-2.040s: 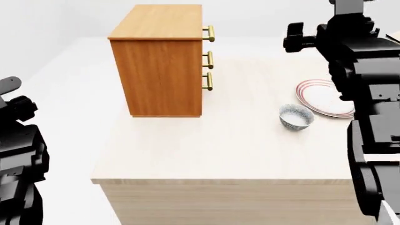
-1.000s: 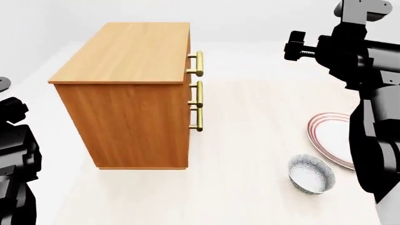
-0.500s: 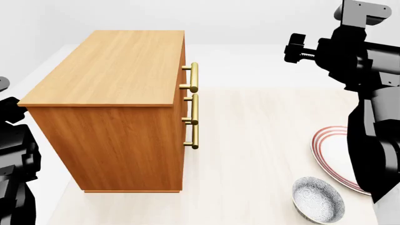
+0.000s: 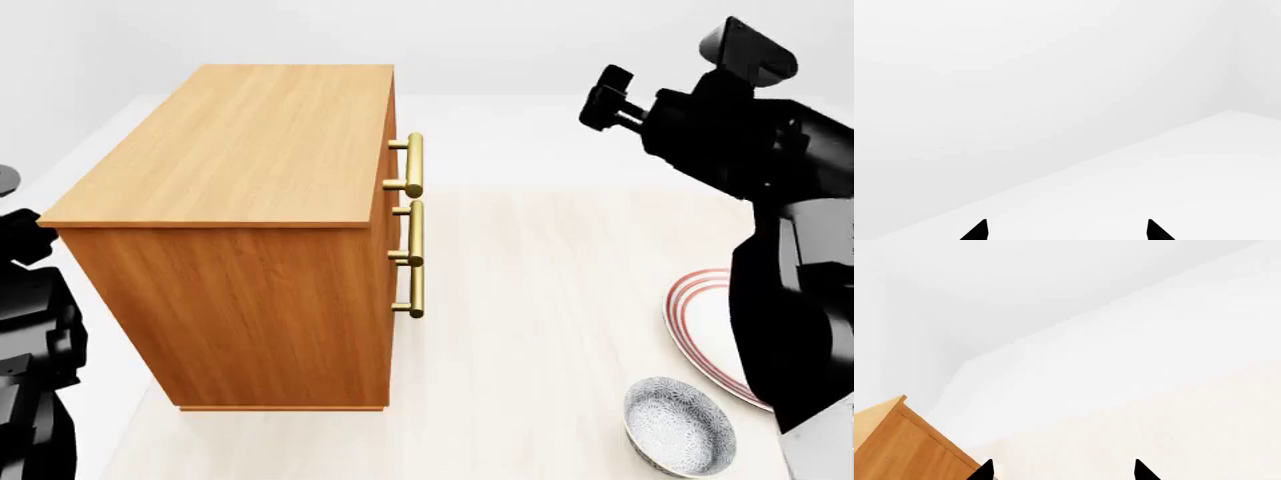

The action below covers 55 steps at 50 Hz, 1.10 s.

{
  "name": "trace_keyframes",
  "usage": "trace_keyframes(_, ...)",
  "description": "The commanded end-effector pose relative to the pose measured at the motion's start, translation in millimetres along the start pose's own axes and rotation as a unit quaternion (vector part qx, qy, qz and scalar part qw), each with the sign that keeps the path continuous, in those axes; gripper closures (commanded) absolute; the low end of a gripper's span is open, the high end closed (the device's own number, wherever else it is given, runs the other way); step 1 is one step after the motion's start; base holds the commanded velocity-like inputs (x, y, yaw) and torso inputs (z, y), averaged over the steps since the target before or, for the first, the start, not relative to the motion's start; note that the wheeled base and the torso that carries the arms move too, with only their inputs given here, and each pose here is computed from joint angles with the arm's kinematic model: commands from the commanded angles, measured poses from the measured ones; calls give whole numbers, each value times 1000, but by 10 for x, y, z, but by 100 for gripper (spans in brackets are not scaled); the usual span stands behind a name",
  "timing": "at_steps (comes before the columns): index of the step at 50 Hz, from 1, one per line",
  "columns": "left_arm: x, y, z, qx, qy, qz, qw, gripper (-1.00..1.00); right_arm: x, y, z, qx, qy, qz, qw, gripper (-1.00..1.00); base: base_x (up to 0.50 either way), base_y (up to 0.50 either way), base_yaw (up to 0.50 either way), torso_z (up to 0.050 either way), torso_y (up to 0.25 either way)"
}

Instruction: Open the top drawer of the cabinet and put the bowl in it.

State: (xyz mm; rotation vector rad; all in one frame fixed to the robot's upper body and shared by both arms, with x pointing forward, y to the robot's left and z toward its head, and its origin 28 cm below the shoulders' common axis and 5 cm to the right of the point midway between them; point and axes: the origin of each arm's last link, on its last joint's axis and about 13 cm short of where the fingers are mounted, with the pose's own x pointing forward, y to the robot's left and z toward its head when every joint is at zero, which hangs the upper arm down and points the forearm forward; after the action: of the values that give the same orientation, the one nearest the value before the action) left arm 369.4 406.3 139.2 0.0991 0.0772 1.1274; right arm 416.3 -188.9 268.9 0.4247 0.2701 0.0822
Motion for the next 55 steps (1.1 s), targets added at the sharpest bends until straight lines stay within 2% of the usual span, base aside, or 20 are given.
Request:
trace_keyframes(1, -1, 11, -29, 4, 4, 4, 1000, -100, 66, 61, -271, 159, 22, 98, 982, -100, 0, 0, 0, 0, 0)
trace_keyframes(9, -10, 2, -36, 2, 5, 1, 1000, -100, 157, 123, -602, 212, 50, 130, 967, -100, 0, 0, 0, 0, 0)
trace_keyframes(18, -6, 11, -45, 4, 5, 2, 1000, -100, 221, 249, -870, 238, 77, 169, 953, -100, 0, 0, 0, 0, 0)
trace_keyframes(30, 2, 12, -21, 3, 5, 4, 1000, -100, 254, 371, -1049, 248, 100, 201, 943, -100, 0, 0, 0, 0, 0)
trace_keyframes(55, -8, 0, -25, 3, 5, -1, 1000, -100, 265, 625, -1185, 264, 135, 262, 918, -100, 0, 0, 0, 0, 0)
